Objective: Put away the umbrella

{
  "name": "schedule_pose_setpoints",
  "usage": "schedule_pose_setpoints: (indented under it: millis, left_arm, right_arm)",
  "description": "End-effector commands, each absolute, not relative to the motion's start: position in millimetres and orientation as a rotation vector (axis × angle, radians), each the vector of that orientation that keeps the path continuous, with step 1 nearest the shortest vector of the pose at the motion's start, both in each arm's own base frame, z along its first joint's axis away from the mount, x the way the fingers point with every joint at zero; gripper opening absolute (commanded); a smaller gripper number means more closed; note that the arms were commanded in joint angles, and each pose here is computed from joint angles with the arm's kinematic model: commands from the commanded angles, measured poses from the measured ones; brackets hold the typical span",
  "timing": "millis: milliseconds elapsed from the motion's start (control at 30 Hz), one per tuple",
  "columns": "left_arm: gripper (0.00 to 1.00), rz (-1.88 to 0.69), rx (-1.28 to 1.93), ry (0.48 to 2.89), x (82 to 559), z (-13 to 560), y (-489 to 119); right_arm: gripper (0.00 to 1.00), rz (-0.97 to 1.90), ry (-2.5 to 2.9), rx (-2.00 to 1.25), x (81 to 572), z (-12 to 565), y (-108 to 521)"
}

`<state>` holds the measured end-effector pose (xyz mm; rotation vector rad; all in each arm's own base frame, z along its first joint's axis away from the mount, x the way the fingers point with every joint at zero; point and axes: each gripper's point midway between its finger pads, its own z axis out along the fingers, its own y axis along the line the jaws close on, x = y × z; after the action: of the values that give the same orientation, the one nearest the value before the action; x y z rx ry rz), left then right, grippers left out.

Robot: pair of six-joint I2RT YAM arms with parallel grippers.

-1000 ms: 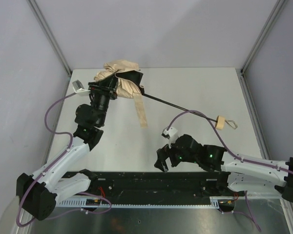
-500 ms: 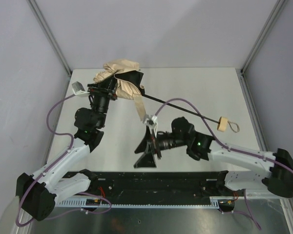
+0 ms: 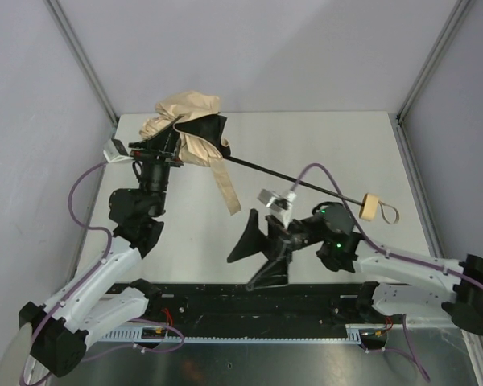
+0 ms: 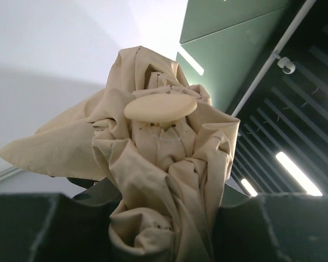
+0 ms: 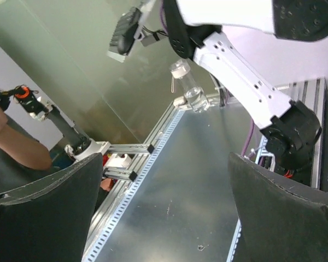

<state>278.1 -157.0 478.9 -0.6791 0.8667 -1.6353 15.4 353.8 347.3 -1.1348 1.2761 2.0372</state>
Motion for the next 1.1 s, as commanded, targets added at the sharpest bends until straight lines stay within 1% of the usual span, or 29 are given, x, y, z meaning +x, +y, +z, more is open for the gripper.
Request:
schedule_pose_setpoints:
  millis: [0,100,333,633,733,833,867,900,933,1000,1033,1067]
  left_arm:
    - [0.0,-1.712,-0.602,0.675,240.5,532.2,-136.1]
    - [0.0,-1.713,-0.618,0.665,240.8,531.4,-132.9]
    - [0.0,-1.66,-0.615,0.616,236.4,540.8,-117.7]
    - [0.0,-1.642,-0.614,0.578,238.5,551.1,-105.8]
    - [0.0,-1.609,-0.604,0.572,238.6,553.3,-102.4]
    - [0.0,-1.535,-0.589,0.571,240.1,554.2,-98.3]
    - [0.0,-1.516,-0.594,0.571,242.1,553.0,-96.4]
    - [0.0,-1.495,-0.596,0.572,244.0,551.6,-94.6]
    - [0.0,-1.477,-0.6,0.575,246.2,549.1,-93.2]
    - [0.0,-1.455,-0.615,0.582,251.0,541.9,-89.4]
    - [0.0,-1.451,-0.623,0.585,252.7,538.2,-88.1]
    - [0.0,-1.446,-0.629,0.588,254.4,534.9,-86.7]
  right_arm:
    - [0.99,2.058,0.999,-1.121,-5.8,383.7,316.5]
    - [0.99,2.044,0.932,-1.141,-20.8,390.8,301.5]
    - [0.99,1.967,0.978,-1.143,-30.1,386.4,276.2]
    - [0.99,1.788,1.156,-0.923,1.3,380.7,249.3]
    - [1.0,1.683,1.254,-0.76,22.8,374.1,236.6]
    - [0.98,1.506,1.412,-0.503,60.8,357.6,216.7]
    - [0.93,1.435,1.466,-0.409,74.4,351.1,206.7]
    - [0.82,1.36,1.517,-0.31,88.5,344.8,195.7]
    - [0.69,1.284,1.563,-0.228,100.4,339.2,184.3]
    - [0.37,1.13,1.656,-0.096,120.1,328.3,163.4]
    - [0.22,1.046,1.7,-0.038,129.3,324.1,153.4]
    - [0.11,0.967,1.744,0.007,136.3,319.8,144.1]
